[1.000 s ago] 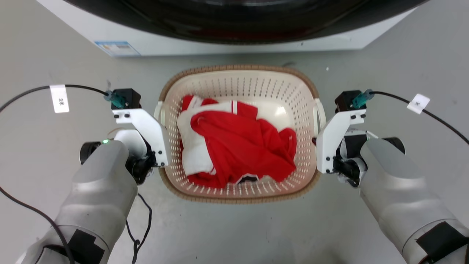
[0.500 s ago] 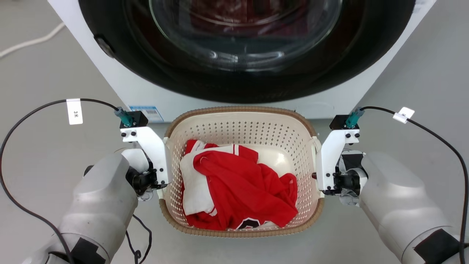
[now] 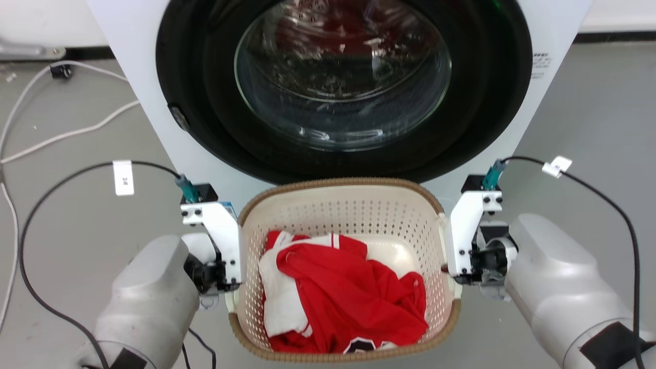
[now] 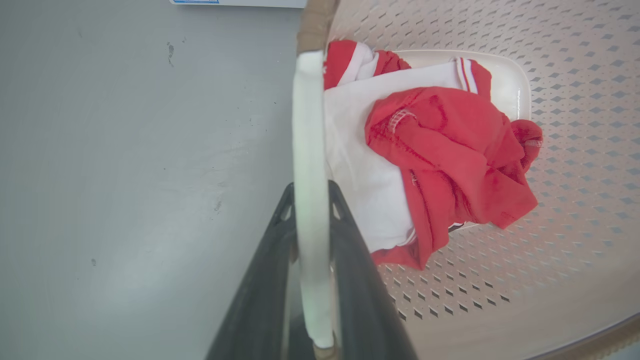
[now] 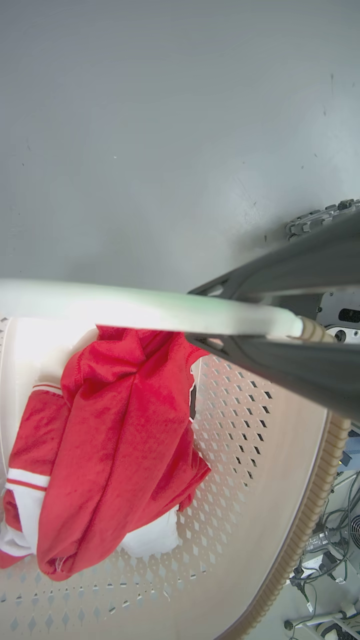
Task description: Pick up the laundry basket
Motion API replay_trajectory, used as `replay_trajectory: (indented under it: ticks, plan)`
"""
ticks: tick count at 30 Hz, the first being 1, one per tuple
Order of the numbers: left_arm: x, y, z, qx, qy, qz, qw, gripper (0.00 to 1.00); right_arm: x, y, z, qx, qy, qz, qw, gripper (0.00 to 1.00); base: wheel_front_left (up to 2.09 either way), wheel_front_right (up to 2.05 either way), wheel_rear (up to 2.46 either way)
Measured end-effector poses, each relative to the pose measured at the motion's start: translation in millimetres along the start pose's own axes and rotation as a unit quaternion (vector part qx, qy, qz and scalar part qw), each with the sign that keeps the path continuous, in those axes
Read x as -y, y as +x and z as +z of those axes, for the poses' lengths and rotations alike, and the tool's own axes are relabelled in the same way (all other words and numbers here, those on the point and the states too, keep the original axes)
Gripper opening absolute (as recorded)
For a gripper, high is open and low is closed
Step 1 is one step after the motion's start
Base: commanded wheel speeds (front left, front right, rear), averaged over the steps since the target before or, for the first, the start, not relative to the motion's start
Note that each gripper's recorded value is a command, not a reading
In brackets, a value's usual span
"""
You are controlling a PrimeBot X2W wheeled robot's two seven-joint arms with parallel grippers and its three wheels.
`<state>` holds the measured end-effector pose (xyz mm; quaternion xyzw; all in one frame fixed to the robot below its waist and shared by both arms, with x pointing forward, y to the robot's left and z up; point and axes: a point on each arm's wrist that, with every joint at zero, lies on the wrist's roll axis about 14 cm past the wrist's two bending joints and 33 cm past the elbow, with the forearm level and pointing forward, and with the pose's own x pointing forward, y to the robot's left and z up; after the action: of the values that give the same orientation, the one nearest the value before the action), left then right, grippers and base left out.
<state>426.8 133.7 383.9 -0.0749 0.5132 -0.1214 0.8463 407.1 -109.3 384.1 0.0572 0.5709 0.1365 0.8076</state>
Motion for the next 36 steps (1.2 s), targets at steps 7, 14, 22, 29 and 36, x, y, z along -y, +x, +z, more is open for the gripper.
replay_trajectory:
  ticks: [7, 14, 22, 29, 36]
  plan:
    - [7, -16, -20, -0.011, 0.004, 0.000, 1.000, 0.00, -4, -11, -29, -0.026, 0.015, 0.007, 1.000, 0.00, 0.00, 0.00, 0.00]
    - [11, -23, -27, -0.020, -0.001, -0.005, 1.000, 0.00, -4, -14, -41, -0.036, 0.024, 0.008, 0.999, 0.00, 0.00, 0.00, 0.00]
    - [11, -25, -42, -0.033, -0.004, -0.005, 0.999, 0.00, -5, -13, -52, -0.041, 0.029, 0.010, 0.999, 0.00, 0.00, 0.00, 0.00]
    - [10, -25, -48, -0.040, -0.003, -0.004, 0.999, 0.00, -6, -11, -57, -0.045, 0.031, 0.010, 0.998, 0.00, 0.00, 0.00, 0.00]
    - [11, -25, -53, -0.045, 0.003, -0.004, 0.999, 0.00, -5, -10, -62, -0.056, 0.031, 0.008, 0.998, 0.00, 0.00, 0.00, 0.00]
